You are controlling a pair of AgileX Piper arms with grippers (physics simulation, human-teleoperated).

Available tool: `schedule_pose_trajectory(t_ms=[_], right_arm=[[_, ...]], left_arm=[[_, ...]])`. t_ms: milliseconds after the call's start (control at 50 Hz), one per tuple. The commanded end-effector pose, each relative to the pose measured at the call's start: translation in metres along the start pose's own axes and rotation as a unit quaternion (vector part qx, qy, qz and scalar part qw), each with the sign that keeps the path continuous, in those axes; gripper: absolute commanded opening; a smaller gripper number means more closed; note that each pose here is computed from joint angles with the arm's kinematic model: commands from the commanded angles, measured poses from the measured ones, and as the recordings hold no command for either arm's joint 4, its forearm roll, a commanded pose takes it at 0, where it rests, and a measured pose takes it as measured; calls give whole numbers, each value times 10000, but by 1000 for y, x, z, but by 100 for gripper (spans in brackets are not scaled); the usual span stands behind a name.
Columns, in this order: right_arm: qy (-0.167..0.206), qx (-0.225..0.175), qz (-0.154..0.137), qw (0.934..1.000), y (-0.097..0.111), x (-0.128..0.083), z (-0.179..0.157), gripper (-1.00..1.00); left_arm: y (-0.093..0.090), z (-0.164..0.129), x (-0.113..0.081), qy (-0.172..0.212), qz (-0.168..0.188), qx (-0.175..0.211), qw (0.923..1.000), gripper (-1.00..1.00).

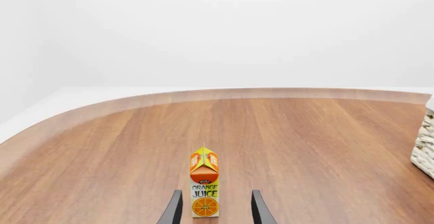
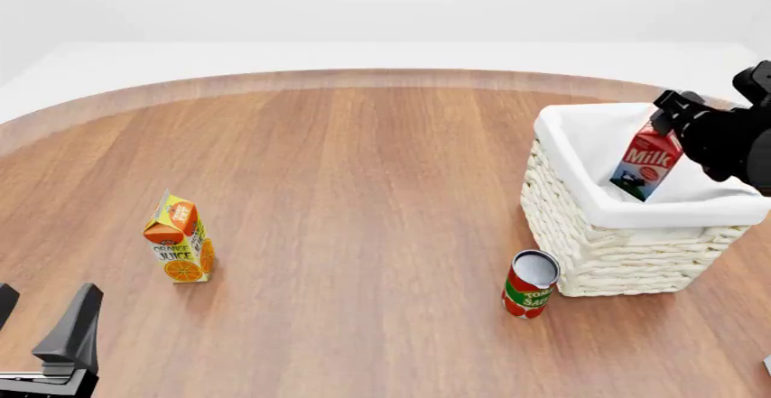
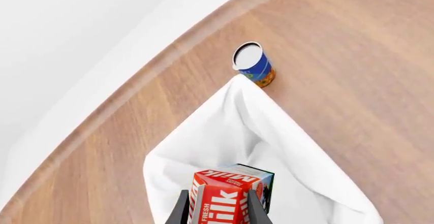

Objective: Pick the milk and place it in the basket.

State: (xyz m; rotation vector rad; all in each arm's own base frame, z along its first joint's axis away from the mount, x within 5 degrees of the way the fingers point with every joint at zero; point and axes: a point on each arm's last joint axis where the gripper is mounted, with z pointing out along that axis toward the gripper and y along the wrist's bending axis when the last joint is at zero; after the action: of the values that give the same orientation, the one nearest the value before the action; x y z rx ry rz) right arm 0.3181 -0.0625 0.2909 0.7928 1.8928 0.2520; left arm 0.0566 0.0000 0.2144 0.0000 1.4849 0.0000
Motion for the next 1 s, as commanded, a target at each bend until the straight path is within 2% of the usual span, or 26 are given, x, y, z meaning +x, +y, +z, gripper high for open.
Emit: schedule_pose_trajectory(t_ms=[20,1000], right_arm=[[-118,-82,105,9998,3,-5,2,-100],[53,-16,23,10000,-2,9,27,-100]], left_arm=[[0,0,0,0,0,0,10000,100],[0,0,0,0,0,0,10000,100]])
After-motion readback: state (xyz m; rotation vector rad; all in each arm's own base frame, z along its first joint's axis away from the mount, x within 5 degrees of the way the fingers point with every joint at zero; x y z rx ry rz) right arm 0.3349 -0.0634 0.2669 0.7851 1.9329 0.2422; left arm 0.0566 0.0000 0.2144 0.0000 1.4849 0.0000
